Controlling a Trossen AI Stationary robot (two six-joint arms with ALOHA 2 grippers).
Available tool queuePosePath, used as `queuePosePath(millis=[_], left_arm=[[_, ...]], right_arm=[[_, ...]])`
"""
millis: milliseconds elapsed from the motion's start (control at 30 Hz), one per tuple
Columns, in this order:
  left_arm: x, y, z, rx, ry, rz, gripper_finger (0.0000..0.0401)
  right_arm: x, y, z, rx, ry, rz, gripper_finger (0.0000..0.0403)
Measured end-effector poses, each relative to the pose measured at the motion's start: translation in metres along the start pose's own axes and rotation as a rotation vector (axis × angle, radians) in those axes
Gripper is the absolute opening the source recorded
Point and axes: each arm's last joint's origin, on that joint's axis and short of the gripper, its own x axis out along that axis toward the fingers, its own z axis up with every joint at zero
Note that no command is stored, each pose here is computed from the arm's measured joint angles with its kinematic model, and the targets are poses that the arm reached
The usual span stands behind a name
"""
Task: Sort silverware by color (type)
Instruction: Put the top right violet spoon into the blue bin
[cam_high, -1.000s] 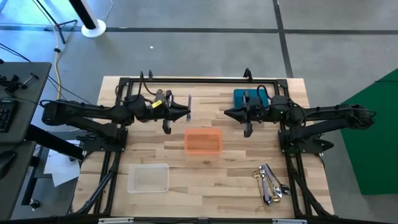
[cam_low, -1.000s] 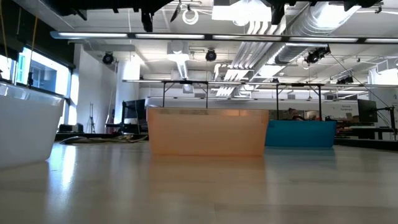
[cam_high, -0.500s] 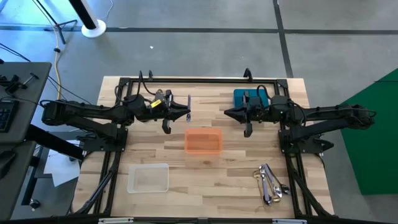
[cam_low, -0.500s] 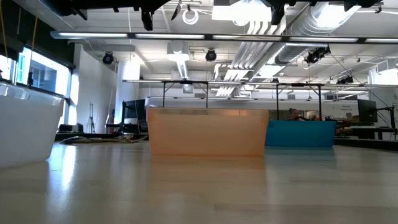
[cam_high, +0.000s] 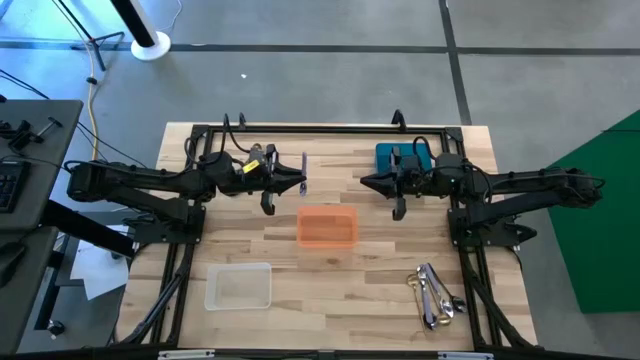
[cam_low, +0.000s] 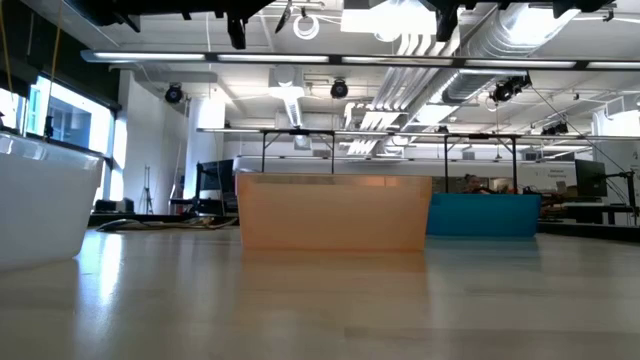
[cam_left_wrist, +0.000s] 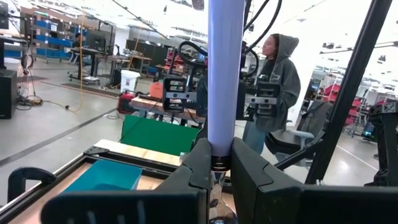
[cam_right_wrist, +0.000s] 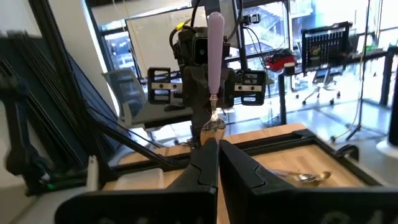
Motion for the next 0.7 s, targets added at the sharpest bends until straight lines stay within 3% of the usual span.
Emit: queuePosePath(millis=[100,267,700], left_arm=[[0.000,0.000,-0.001,0.007,0.010,0.002,0.0017],[0.001,0.001,-0.004,0.007,0.026,0.007,0.0017],[0.006,0.005,-0.015,-0.007,0.079,0.057,0.0017]], right_arm=[[0.009,0.000,0.002,0.061,0.012,-0.016,0.0001],[0.041,-0.001,0.008,0.041,0.031,-0.037,0.0030],[0.103,-0.006,0.014,0.002,0.091,-0.119,0.0225]])
